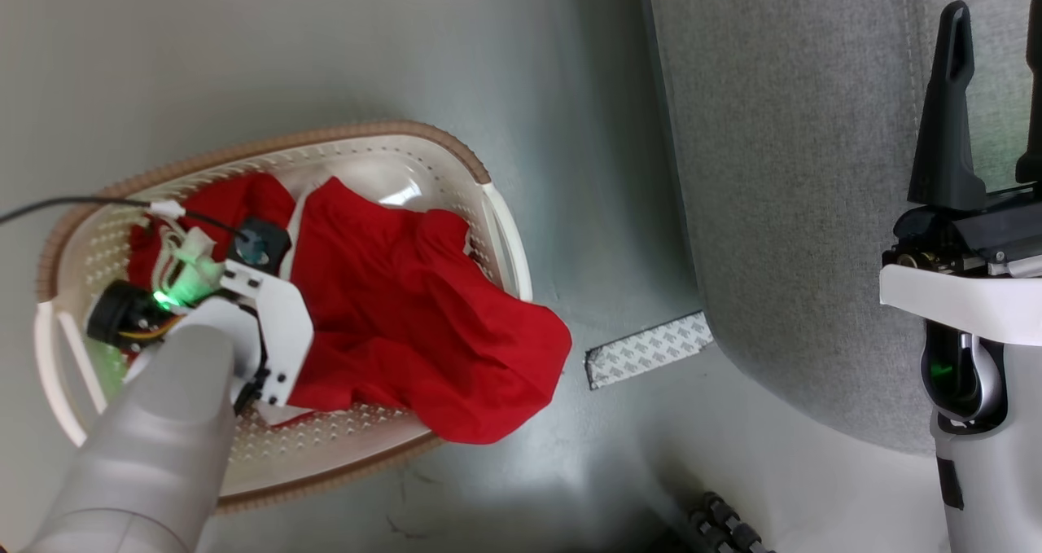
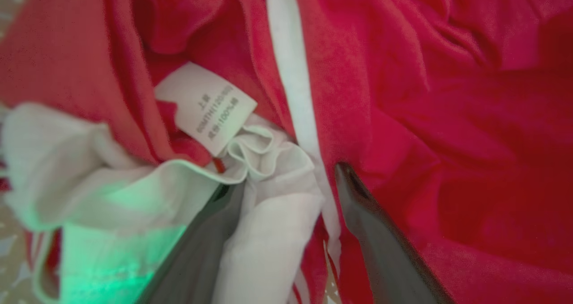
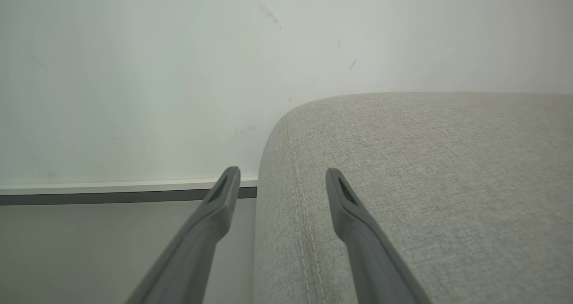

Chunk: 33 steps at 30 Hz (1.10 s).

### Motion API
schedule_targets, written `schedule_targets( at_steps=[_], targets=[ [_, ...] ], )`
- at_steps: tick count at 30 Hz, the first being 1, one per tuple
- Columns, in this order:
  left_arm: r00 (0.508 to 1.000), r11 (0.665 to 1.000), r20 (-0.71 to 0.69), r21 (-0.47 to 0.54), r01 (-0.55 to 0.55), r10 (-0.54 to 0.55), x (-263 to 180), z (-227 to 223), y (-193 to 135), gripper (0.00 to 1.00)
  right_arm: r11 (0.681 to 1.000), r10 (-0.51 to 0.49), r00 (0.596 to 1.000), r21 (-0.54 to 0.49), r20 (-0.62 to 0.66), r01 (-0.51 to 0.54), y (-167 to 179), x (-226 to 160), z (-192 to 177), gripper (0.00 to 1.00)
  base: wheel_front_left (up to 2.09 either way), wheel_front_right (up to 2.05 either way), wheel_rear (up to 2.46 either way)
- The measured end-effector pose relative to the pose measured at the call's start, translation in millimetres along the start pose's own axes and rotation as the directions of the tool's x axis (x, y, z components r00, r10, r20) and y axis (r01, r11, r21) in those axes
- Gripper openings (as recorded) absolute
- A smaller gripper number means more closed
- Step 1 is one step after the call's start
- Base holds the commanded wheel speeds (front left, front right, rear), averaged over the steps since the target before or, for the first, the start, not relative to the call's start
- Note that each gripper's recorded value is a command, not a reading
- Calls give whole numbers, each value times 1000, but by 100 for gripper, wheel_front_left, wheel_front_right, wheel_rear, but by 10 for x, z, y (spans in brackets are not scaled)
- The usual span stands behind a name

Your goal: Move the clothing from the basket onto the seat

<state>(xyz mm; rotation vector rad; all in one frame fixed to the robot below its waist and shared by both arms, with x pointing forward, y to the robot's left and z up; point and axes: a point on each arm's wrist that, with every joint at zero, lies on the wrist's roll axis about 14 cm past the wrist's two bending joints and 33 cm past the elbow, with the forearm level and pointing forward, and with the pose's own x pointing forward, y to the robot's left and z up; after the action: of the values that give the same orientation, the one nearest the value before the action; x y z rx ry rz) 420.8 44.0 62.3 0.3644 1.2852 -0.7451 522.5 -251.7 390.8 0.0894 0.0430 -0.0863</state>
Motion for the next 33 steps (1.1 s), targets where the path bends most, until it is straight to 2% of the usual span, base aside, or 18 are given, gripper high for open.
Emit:
schedule_targets(
  at_steps=[8, 9, 10, 11, 12, 22, 27, 33],
  targets=[
    [1000, 999, 4, 26, 21, -21, 146, 60, -49, 100, 1000, -15, 999, -12, -32, 14, -66, -26, -119, 100, 0, 0, 0],
    [1000, 999, 11, 23, 22, -23, 151, 73, -53, 90, 1000, -15, 999, -12, -33, 15, -69, -27, -123, 100, 0, 0, 0],
    [1000, 999, 13, 22, 23, -23, 151, 79, -53, 50, 1000, -16, 999, -12, -34, 15, -71, -27, -126, 100, 0, 0, 0],
    [1000, 999, 15, 22, 23, -23, 148, 82, -52, 19, 1000, -16, 999, -12, -34, 16, -71, -28, -128, 100, 0, 0, 0],
    [1000, 1000, 20, 20, 23, -23, 143, 90, -53, 0, 1000, -16, 999, -11, -35, 16, -70, -28, -129, 100, 0, 0, 0],
    [996, 1000, 91, -9, 26, -25, -60, 224, -115, 0, 1000, -5, 1000, -3, -4, 5, -17, -21, 37, 100, 0, 0, 0],
    [989, 999, 145, -29, 35, -30, -311, 292, -260, 0, 1000, 3, 999, -14, 41, -2, 21, -59, 287, 100, 0, 0, 0],
    [961, 998, 276, -61, 28, -10, -732, 555, -382, 0, 1000, 14, 995, -14, 102, -13, 93, -166, 622, 100, 0, 0, 0]
  ],
)
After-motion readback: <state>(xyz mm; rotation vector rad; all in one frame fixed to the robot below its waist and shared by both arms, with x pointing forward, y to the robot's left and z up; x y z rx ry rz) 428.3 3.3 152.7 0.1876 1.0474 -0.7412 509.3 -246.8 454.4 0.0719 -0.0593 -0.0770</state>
